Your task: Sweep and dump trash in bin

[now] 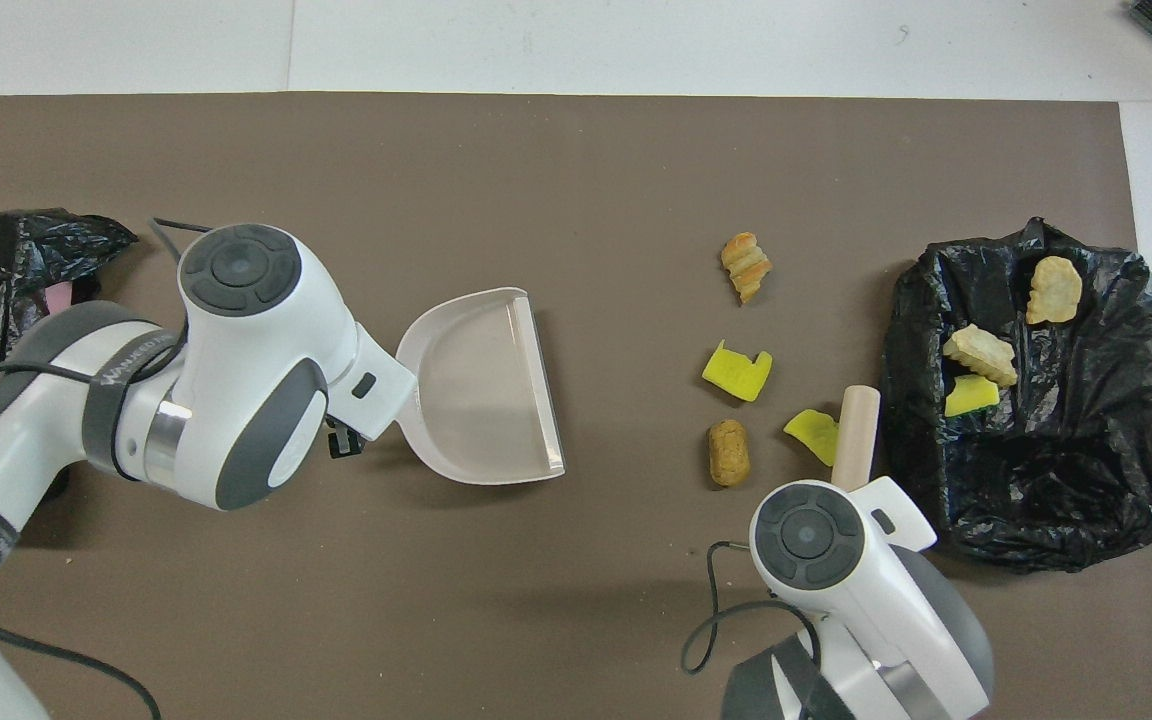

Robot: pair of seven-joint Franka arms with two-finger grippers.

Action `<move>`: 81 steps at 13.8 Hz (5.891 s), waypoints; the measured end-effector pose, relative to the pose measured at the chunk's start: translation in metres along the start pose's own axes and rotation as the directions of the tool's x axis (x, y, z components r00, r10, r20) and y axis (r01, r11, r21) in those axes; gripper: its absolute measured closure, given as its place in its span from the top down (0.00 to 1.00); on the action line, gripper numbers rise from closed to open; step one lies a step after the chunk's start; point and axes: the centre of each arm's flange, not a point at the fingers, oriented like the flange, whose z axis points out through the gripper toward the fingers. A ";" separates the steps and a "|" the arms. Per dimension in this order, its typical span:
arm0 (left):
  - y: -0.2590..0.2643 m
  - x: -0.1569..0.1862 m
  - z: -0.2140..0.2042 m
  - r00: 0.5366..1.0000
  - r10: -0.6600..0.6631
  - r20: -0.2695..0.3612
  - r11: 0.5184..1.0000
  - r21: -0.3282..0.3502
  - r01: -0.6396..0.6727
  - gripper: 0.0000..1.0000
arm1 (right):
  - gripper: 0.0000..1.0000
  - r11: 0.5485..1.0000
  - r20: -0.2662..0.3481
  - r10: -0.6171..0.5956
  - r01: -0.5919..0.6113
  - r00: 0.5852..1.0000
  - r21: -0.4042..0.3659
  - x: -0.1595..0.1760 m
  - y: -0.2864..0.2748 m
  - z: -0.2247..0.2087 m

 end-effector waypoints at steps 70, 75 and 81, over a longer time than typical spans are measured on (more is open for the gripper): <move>0.049 0.025 0.040 0.996 -0.094 0.011 0.993 0.073 0.093 0.32 | 0.26 0.758 -0.001 -0.576 0.534 0.817 0.375 0.050 -0.142 -0.066; 0.049 0.024 0.040 0.995 -0.095 0.013 0.993 0.071 0.094 0.32 | 0.26 0.771 0.026 -0.544 0.488 0.839 0.409 0.002 -0.169 -0.091; 0.049 0.025 0.041 0.995 -0.095 0.013 0.993 0.071 0.094 0.32 | 0.26 0.780 0.024 -0.547 0.499 0.837 0.378 -0.020 -0.124 -0.140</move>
